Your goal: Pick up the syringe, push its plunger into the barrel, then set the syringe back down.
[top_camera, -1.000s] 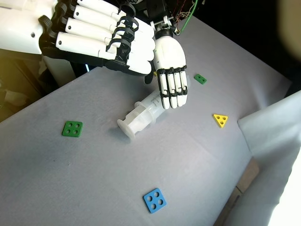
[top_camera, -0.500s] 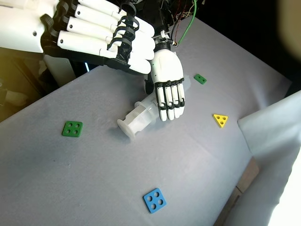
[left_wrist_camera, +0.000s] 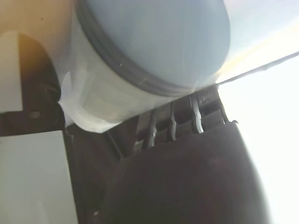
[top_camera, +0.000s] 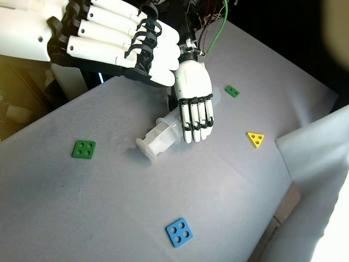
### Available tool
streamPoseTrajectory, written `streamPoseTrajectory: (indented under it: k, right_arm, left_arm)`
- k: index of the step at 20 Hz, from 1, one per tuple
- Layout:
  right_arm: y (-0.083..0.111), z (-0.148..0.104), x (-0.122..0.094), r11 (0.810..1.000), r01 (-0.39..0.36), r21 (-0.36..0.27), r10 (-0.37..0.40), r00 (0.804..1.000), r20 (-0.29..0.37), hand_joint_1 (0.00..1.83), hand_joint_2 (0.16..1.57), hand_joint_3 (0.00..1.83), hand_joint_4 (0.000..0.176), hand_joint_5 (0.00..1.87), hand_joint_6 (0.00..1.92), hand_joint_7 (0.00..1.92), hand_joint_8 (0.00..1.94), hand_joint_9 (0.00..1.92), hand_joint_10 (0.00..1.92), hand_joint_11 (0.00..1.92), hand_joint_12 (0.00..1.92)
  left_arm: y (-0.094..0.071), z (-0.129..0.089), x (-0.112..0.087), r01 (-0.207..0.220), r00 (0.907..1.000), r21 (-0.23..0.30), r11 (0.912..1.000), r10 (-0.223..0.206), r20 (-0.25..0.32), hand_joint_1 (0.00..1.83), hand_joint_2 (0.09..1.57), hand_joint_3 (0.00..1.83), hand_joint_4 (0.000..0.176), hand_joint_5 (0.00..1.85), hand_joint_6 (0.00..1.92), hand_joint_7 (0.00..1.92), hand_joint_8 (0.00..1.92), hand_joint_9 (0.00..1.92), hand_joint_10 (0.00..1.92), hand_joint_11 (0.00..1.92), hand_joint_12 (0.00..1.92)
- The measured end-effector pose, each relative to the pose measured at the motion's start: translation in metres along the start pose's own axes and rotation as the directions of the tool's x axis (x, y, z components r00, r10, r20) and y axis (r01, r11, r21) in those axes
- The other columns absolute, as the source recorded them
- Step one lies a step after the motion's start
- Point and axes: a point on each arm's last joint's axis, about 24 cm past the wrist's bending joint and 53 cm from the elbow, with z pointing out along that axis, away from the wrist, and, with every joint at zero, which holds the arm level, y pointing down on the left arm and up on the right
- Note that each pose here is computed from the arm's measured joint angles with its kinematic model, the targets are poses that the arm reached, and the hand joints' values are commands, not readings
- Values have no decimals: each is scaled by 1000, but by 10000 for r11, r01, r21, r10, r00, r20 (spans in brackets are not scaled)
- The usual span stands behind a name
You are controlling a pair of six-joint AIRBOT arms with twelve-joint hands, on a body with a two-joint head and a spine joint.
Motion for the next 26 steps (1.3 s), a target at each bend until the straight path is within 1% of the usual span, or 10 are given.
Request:
streamPoseTrajectory:
  k: [1, 3, 5, 6, 7, 15, 16, 18, 21, 26]
  right_arm:
    - [0, 0, 0, 10000, 4, 0, -4, 10000, 0, 0, 1334, 0, 0, 164, 3, 136, 1, 99, 3, 0, 289]
    - [1, 0, 1, 10000, 0, -29, 0, 10000, -18, 0, 1337, 0, 0, 166, 3, 135, 0, 98, 2, 0, 281]
    - [1, 0, 1, 10000, 0, -33, 0, 10000, -18, 0, 1337, 0, 0, 165, 2, 135, 0, 99, 3, 0, 281]
    - [1, 0, 1, 10000, 2, -23, -2, 10000, -12, 0, 1341, 0, 0, 149, 3, 116, 2, 81, 2, 0, 227]
    - [1, 0, 1, 10000, 2, -20, -2, 10000, -10, 0, 1341, 0, 0, 148, 3, 116, 2, 82, 2, 0, 225]
    - [2, -2, 1, 9999, 126, -11, -126, 9999, -4, 0, 1336, 0, 0, 161, 4, 129, 5, 92, 7, 0, 271]
    - [4, -2, 3, 9999, 168, -37, -168, 9999, -27, 0, 1335, 0, 0, 172, 5, 144, 5, 103, 7, 0, 300]
    - [5, -1, 7, 9999, 139, -66, -140, 9998, -149, 0, 1339, 0, 0, 166, 1, 140, 1, 101, 4, 0, 281]
    - [-1, -2, -1, 9954, -946, 144, 943, 9953, 237, 0, 1341, 1, 0, 154, 2, 130, 3, 91, 4, 0, 253]
    - [-39, -18, -35, 8858, -4573, 788, 4310, 8737, 2255, 0, 1340, 0, 0, 165, 1, 137, 1, 106, 2, 0, 342]
  left_arm:
    - [4, 1, 3, 146, 9999, -178, 9997, -146, 18, 1346, 1111, 0, 0, 732, 916, 1044, 628, 975, 915, 623, 794]
    - [6, 1, 0, 161, 9998, -213, 9996, -159, 116, 1373, 1132, 0, 0, 807, 997, 992, 982, 922, 1240, 781, 864]
    - [10, 2, 0, 222, 9996, -308, 9993, -216, 177, 1376, 1123, 0, 0, 879, 888, 979, 1021, 927, 1242, 827, 887]
    - [11, 2, 0, 225, 9996, -325, 9992, -219, 191, 1264, 1091, 0, 0, 1025, 739, 1061, 1034, 1067, 653, 834, 947]
    - [11, 2, -1, 242, 9995, -340, 9991, -235, 213, 1252, 1096, 1, 0, 1026, 757, 1040, 1059, 1075, 593, 813, 975]
    - [12, 0, 0, 309, 9993, -382, 9988, -300, 240, 1225, 1135, 3, 0, 1029, 825, 866, 1274, 918, 781, 728, 1117]
    - [11, 0, 0, 295, 9993, -356, 9989, -287, 243, 1337, 1142, 3, 0, 987, 823, 854, 1267, 837, 1228, 720, 1163]
    - [8, 0, -2, 271, 9994, -270, 9993, -265, 232, 1361, 1159, 0, 0, 938, 856, 834, 1301, 803, 1374, 700, 1223]
    - [6, -2, -1, 311, 9995, -238, 9992, -311, 11, 1257, 1136, 0, 0, 1046, 673, 881, 1376, 839, 1150, 718, 1352]
    - [-12, -2, -9, 213, 9996, 176, 9996, -210, -190, 1254, 1138, 1, 0, 1057, 681, 851, 1397, 811, 1154, 704, 1343]
